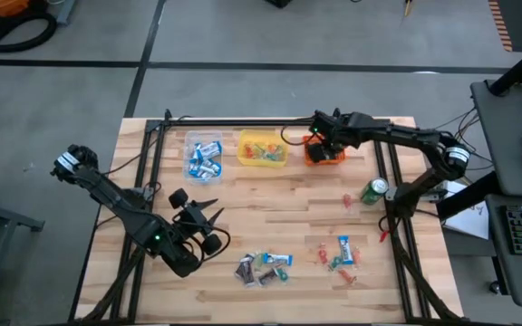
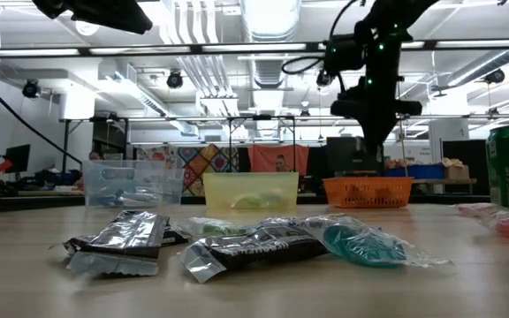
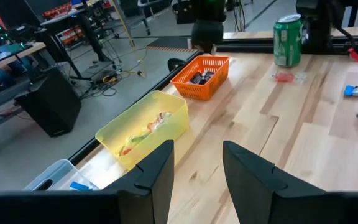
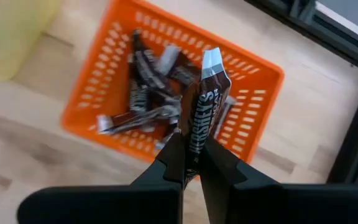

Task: Sort candy
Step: Put the left black chocolate into the orange bin, then put the red gummy into the yellow bin

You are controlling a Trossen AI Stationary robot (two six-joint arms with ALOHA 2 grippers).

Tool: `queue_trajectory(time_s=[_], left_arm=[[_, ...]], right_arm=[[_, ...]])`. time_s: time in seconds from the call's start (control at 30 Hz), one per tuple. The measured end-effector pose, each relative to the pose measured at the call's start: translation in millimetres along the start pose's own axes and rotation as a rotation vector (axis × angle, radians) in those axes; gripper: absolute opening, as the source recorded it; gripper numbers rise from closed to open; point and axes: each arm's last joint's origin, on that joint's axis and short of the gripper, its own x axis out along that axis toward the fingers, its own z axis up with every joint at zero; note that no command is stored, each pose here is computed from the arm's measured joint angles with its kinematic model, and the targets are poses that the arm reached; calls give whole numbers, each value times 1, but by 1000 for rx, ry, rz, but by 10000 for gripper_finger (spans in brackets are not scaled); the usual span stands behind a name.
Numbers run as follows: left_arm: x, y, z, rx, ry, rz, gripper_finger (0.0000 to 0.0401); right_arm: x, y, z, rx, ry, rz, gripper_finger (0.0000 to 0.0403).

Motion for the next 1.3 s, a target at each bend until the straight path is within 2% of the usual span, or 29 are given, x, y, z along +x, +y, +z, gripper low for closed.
queue_trajectory(time_s=[0.17, 0.4, 0.5, 0.67, 0.8, 0.97, 1.13, 1.3], left_arm=[[0, 0, 0, 2, 0, 1, 120], [0, 0, 0, 2, 1, 1, 120], [0, -1, -1, 2, 28, -23, 120], [0, -4, -5, 9, 113, -96, 120], [1, -8, -9, 47, 164, -137, 120], [3, -14, -17, 124, 220, -178, 120], [3, -15, -19, 186, 247, -214, 117], [0, -13, -17, 278, 268, -279, 114]], right_arm=[[12, -7, 6, 25, 13, -52, 34], [32, -3, 7, -6, 70, -87, 109], [35, -3, 8, -13, 78, -91, 130], [19, 1, 10, -16, 32, -52, 137], [-4, 12, 8, -41, -11, 44, 134], [-27, 39, -11, -96, -27, 164, 136], [-40, 69, -41, -201, -16, 214, 132], [-39, 89, -74, -291, 126, 224, 134]])
